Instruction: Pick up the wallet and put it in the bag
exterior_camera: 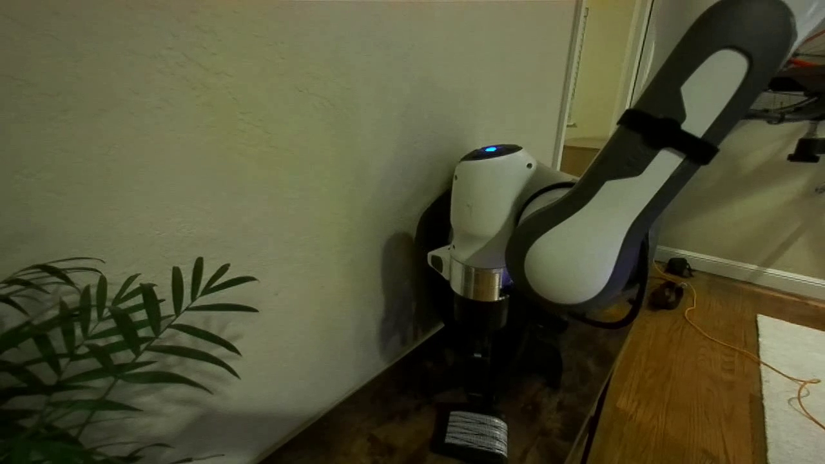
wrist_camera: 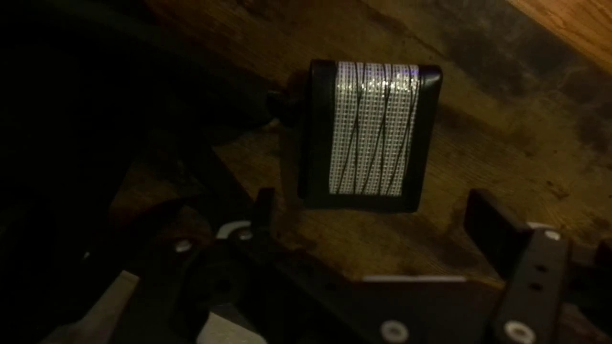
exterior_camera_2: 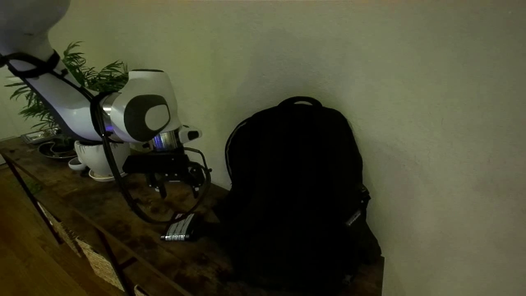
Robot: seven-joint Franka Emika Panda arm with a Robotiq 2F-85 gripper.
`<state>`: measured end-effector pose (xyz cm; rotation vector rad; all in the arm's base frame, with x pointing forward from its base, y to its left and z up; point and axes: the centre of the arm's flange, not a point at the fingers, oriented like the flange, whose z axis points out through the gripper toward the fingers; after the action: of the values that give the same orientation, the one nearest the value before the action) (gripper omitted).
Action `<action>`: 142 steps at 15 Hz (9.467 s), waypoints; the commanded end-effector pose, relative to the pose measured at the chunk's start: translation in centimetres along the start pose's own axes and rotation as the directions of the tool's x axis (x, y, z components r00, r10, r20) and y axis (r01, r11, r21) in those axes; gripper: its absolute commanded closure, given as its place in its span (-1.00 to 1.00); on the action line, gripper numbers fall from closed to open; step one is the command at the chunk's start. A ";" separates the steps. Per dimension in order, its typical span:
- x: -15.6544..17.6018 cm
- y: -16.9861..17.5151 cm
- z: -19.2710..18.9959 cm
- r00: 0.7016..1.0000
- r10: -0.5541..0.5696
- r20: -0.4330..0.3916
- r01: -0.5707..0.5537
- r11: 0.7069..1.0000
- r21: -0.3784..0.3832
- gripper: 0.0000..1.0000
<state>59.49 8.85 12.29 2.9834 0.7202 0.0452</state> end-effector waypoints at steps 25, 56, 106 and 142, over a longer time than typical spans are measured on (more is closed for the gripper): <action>3.0 4.2 10.4 0.960 0.234 0.157 -0.265 0.938 0.222 -0.33; 4.4 -7.5 2.1 0.993 0.084 -0.082 -0.101 0.966 -0.237 0.95; 1.1 -10.0 0.0 0.927 0.221 -0.303 -0.333 0.857 -0.394 -0.88; -0.9 -0.1 2.1 0.928 0.369 0.055 -0.372 0.927 0.056 -1.00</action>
<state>58.39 8.78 10.47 3.1083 0.1194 -0.0001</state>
